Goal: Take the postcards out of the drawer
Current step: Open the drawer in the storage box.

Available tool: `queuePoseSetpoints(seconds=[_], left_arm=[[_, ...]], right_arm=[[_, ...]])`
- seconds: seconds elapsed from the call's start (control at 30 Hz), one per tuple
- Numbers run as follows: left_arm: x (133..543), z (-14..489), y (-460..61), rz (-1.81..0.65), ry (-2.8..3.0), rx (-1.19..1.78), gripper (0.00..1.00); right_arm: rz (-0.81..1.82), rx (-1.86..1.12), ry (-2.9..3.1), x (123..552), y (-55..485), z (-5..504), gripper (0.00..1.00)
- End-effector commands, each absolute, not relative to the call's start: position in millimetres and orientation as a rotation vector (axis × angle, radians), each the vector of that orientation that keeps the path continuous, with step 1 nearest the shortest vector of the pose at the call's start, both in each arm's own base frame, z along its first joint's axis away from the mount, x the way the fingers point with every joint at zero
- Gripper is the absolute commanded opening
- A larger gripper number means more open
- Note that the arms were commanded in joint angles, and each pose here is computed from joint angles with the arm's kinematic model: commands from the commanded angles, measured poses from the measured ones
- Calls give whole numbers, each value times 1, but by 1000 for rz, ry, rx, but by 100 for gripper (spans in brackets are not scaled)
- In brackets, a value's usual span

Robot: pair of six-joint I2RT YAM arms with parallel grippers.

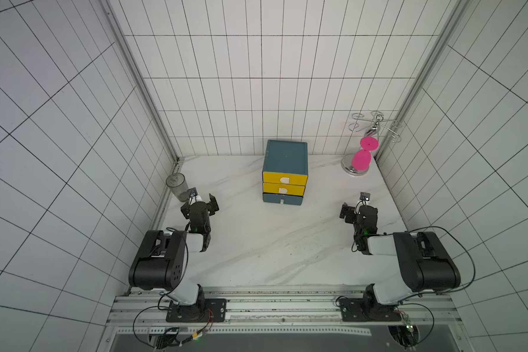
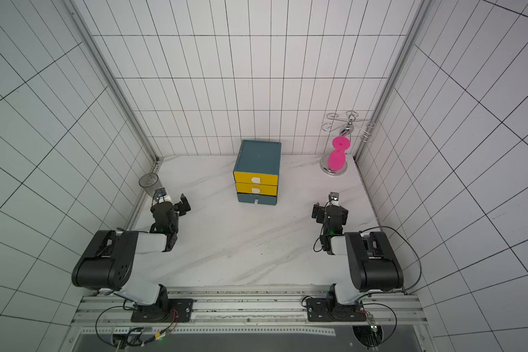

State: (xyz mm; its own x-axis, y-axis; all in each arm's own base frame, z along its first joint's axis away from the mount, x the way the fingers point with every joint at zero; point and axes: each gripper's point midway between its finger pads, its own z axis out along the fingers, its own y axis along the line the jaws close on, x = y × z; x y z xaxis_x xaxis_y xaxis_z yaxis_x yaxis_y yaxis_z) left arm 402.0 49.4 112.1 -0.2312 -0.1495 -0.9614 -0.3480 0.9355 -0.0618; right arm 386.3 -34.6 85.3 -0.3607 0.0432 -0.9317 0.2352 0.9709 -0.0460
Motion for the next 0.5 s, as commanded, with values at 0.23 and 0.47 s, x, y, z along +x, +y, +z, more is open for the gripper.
queuePoseSetpoints(seconds=[0.23,0.47], left_arm=[[405,117,51,193,1795,-379,99],[405,117,52,194,1795,-380,99]], right_arm=[[-201,209,1906,396,-37,97,99],[-201,210,1906,396,-37,97,99]])
